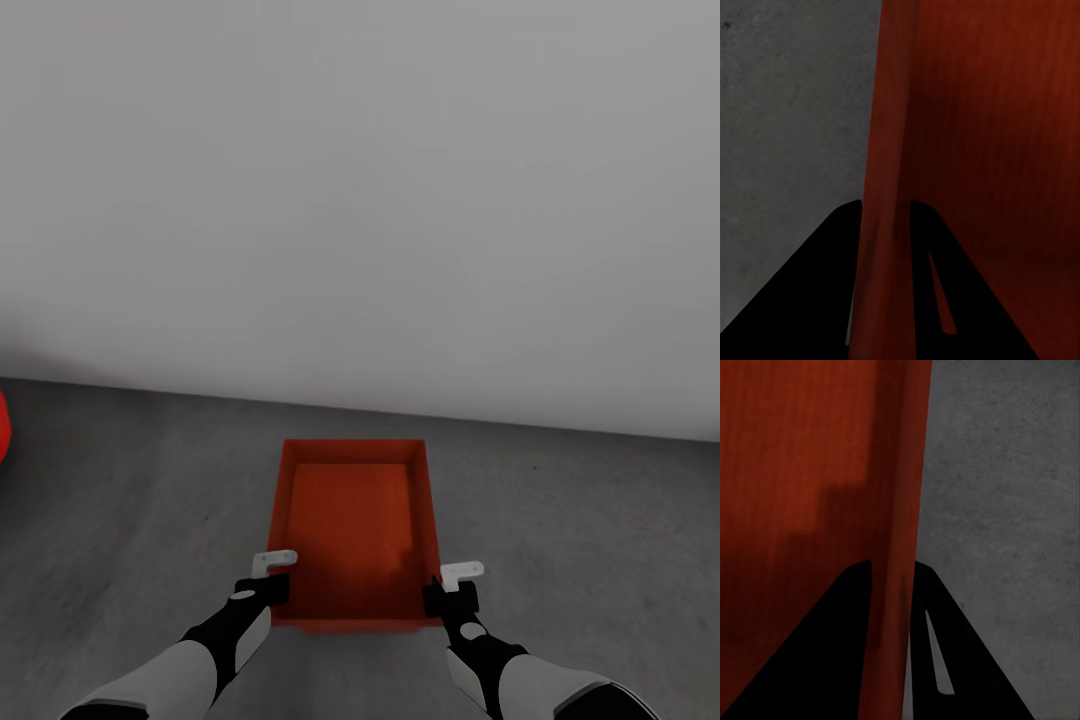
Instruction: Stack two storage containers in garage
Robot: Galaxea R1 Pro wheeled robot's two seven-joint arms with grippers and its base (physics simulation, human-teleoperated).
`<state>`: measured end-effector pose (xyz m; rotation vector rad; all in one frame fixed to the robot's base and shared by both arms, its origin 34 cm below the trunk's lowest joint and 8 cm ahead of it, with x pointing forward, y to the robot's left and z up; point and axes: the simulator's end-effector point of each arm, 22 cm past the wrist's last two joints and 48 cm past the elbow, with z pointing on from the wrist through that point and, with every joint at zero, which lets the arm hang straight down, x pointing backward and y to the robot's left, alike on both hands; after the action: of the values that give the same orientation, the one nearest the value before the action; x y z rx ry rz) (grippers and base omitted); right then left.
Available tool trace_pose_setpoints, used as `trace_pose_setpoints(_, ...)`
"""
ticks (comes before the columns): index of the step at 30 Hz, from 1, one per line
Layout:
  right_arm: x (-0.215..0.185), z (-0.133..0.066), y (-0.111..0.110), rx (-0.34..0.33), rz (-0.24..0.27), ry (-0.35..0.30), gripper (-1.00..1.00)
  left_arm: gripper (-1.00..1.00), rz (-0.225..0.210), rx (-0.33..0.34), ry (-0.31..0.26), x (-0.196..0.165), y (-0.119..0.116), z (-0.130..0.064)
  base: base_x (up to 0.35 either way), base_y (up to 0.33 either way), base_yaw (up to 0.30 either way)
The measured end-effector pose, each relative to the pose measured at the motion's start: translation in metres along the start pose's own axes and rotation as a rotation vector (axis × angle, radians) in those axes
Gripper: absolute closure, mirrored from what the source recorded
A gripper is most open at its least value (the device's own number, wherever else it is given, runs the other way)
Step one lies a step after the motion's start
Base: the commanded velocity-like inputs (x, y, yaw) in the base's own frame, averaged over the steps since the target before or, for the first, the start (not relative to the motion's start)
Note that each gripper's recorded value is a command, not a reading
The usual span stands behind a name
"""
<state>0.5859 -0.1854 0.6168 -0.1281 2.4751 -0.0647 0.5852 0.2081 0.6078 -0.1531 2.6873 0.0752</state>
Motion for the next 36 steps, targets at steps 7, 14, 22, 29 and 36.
trace_pose_setpoints(7, 0.0, 0.0, 0.0, 0.0, -0.001, 0.002, 1.0, 1.0, -0.001, 0.0, 0.002, 0.001, 0.0, 0.0, 0.021, 0.0, 0.0)
trace_pose_setpoints(14, 0.003, 0.001, 0.0, -0.001, -0.001, 0.006, 1.0, 1.0, 0.0, -0.001, 0.006, 0.003, 0.0, 0.002, 0.001, 0.0, 0.0)
trace_pose_setpoints(22, 0.009, 0.003, 0.001, -0.002, 0.0, 0.017, 1.0, 1.0, 0.001, -0.002, 0.017, 0.009, 0.0, 0.005, 0.0, 0.0, 0.0)
trace_pose_setpoints(29, 0.01, 0.003, 0.001, -0.002, 0.0, 0.018, 1.0, 1.0, 0.002, -0.002, 0.018, 0.009, 0.001, 0.005, 0.0, 0.0, 0.0)
trace_pose_setpoints(36, 0.01, 0.003, 0.001, -0.002, 0.0, 0.018, 1.0, 1.0, 0.002, -0.002, 0.018, 0.009, 0.001, 0.005, 0.0, 0.0, 0.0)
